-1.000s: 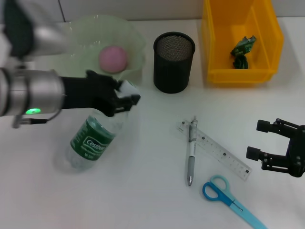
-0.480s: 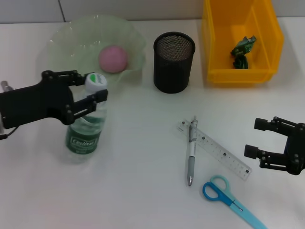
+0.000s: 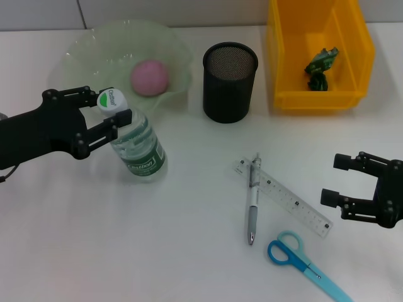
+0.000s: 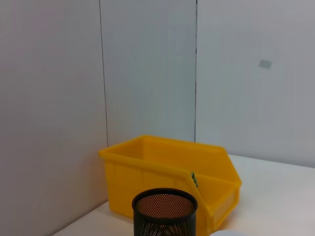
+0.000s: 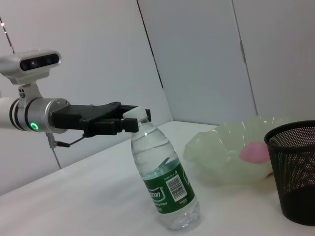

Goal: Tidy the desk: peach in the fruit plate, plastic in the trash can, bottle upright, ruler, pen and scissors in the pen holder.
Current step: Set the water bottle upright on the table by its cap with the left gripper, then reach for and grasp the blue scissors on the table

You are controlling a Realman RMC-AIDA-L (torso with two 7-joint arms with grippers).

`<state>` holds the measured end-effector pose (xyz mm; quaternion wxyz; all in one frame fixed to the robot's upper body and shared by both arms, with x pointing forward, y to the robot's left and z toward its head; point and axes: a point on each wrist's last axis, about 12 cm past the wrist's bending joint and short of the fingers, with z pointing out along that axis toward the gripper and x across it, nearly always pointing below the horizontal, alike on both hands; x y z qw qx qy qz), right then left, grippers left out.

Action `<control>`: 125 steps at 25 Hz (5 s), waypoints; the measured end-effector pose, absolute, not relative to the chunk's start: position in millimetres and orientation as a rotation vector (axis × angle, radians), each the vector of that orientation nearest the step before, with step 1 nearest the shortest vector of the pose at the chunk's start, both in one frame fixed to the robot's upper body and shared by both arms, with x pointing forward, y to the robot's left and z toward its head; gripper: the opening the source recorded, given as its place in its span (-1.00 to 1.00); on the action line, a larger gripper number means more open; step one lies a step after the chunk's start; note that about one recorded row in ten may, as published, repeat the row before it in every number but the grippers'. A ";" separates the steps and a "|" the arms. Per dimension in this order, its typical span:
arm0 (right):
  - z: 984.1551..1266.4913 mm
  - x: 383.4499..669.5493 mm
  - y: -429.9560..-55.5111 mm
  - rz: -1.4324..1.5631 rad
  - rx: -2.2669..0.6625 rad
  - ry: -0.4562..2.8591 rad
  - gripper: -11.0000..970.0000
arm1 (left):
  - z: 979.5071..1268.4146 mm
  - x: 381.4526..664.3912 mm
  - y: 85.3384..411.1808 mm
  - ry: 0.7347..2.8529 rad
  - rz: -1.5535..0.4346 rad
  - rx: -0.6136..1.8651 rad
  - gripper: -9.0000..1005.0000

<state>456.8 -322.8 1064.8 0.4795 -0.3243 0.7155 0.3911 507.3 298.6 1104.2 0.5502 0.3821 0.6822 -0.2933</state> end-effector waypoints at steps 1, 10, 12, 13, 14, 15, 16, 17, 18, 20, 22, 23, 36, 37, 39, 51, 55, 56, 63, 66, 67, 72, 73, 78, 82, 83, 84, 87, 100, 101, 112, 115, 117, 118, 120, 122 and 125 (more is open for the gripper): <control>1064.8 456.8 -322.8 0.954 -0.791 1.746 0.74 | 1104.7 508.0 298.6 1.613 -0.693 0.903 -0.11; 1064.8 456.5 -323.1 0.954 -0.790 1.746 0.73 | 1110.0 515.7 297.0 1.596 -0.684 0.903 -0.11; 1064.8 456.5 -323.1 0.955 -0.790 1.746 0.73 | 1109.8 517.6 296.5 1.596 -0.682 0.901 -0.11; 1064.8 456.5 -323.1 0.955 -0.790 1.746 0.73 | 1109.3 518.4 296.4 1.596 -0.681 0.899 -0.11; 1064.8 456.4 -323.1 0.955 -0.790 1.746 0.73 | 1109.3 519.1 296.6 1.597 -0.681 0.895 -0.11; 1064.8 456.4 -323.0 0.955 -0.790 1.746 0.73 | 1109.0 519.9 297.2 1.598 -0.680 0.887 -0.11; 1064.8 456.4 -323.0 0.956 -0.791 1.746 0.73 | 1108.7 520.3 298.2 1.598 -0.677 0.880 -0.11; 1064.8 456.5 -322.9 0.956 -0.791 1.746 0.73 | 1108.2 520.7 299.1 1.596 -0.675 0.871 -0.11; 1064.8 456.5 -322.8 0.956 -0.792 1.746 0.72 | 1107.5 520.9 300.2 1.594 -0.671 0.861 -0.11; 1064.8 456.5 -322.7 0.957 -0.792 1.745 0.72 | 1106.3 521.1 301.2 1.592 -0.672 0.846 -0.11; 1064.7 456.4 -322.5 0.959 -0.791 1.745 0.72 | 1104.2 521.9 301.5 1.596 -0.680 0.820 -0.11; 1064.6 456.3 -322.4 0.960 -0.791 1.746 0.72 | 1102.3 522.8 301.8 1.602 -0.682 0.801 -0.11; 1064.9 453.6 -324.8 0.962 -0.784 1.745 0.70 | 1106.2 521.8 304.9 1.549 -0.674 0.761 0.37; 1065.2 453.4 -325.2 0.961 -0.781 1.743 0.70 | 1115.4 516.7 311.3 1.492 -0.667 0.718 0.45; 1065.5 453.2 -326.2 0.960 -0.772 1.742 0.70 | 1119.7 511.9 312.5 1.447 -0.679 0.707 0.61; 1105.8 465.6 -343.2 0.961 -0.717 1.758 0.69 | 1075.2 471.5 248.6 1.305 -1.055 1.081 0.60; 1140.3 479.4 -345.1 0.931 -0.752 1.836 0.68 | 1063.1 472.7 239.8 1.362 -1.092 1.106 0.61; 1148.4 483.0 -344.0 0.920 -0.765 1.870 0.68 | 1057.6 474.6 237.0 1.395 -1.101 1.103 0.60; 1192.0 496.5 -307.7 0.838 -0.891 2.308 0.67 | 1054.4 475.8 237.4 1.420 -1.093 1.098 0.59; 1200.6 493.7 -282.6 0.750 -0.939 2.471 0.67 | 1052.8 476.9 239.0 1.440 -1.077 1.092 0.59; 1201.3 492.4 -272.8 0.715 -0.951 2.520 0.67 | 1051.8 477.5 240.1 1.450 -1.066 1.087 0.59; 1194.1 488.0 -234.4 0.594 -1.017 2.694 0.66 | 1050.3 478.3 242.3 1.468 -1.049 1.080 0.59; 1191.7 487.1 -226.8 0.575 -1.031 2.719 0.66 | 1050.3 478.3 242.5 1.469 -1.049 1.079 0.59; 1181.7 483.2 -197.3 0.451 -1.097 2.786 0.65 | 1050.2 478.3 243.3 1.472 -1.047 1.073 0.59; 1176.3 481.8 -177.9 0.369 -1.147 2.800 0.65 | 1050.2 478.3 243.4 1.472 -1.046 1.072 0.59; 1175.2 481.7 -174.4 0.344 -1.152 2.801 0.65 | 1050.4 478.5 243.4 1.472 -1.046 1.073 0.59; 1174.2 481.7 -171.2 0.317 -1.154 2.802 0.65 | 1050.9 479.3 243.3 1.470 -1.041 1.073 0.59; 1170.8 481.3 -164.9 0.267 -1.167 2.802 0.64 | 1050.5 479.1 241.8 1.466 -1.040 1.073 0.59; 1157.9 475.0 -147.5 0.249 -1.283 2.780 0.63 | 1047.7 476.9 249.5 1.494 -1.007 1.064 0.59; 1156.0 474.8 -146.4 0.247 -1.291 2.781 0.63 | 1047.3 476.8 249.9 1.497 -1.003 1.063 0.59; 1141.2 478.4 -144.2 0.237 -1.298 2.815 0.61 | 1045.5 475.2 249.1 1.495 -0.994 1.073 0.59; 1140.1 479.1 -144.2 0.239 -1.292 2.814 0.61 | 1045.3 474.9 248.9 1.495 -0.994 1.073 0.59; 1139.9 479.0 -144.5 0.236 -1.289 2.812 0.61 | 1045.3 474.8 249.0 1.495 -0.995 1.073 0.59; 1139.5 479.1 -144.8 0.234 -1.288 2.814 0.61 | 1045.3 474.8 249.0 1.495 -0.995 1.073 0.59; 1138.2 479.3 -145.5 0.232 -1.285 2.820 0.60 | 1045.5 473.9 249.5 1.493 -0.999 1.074 0.59; 1136.8 479.6 -146.1 0.232 -1.282 2.825 0.60 | 1045.4 473.7 249.7 1.493 -0.999 1.074 0.59; 1135.8 480.0 -146.4 0.233 -1.277 2.825 0.43 | 1045.4 473.7 249.8 1.493 -0.999 1.074 0.59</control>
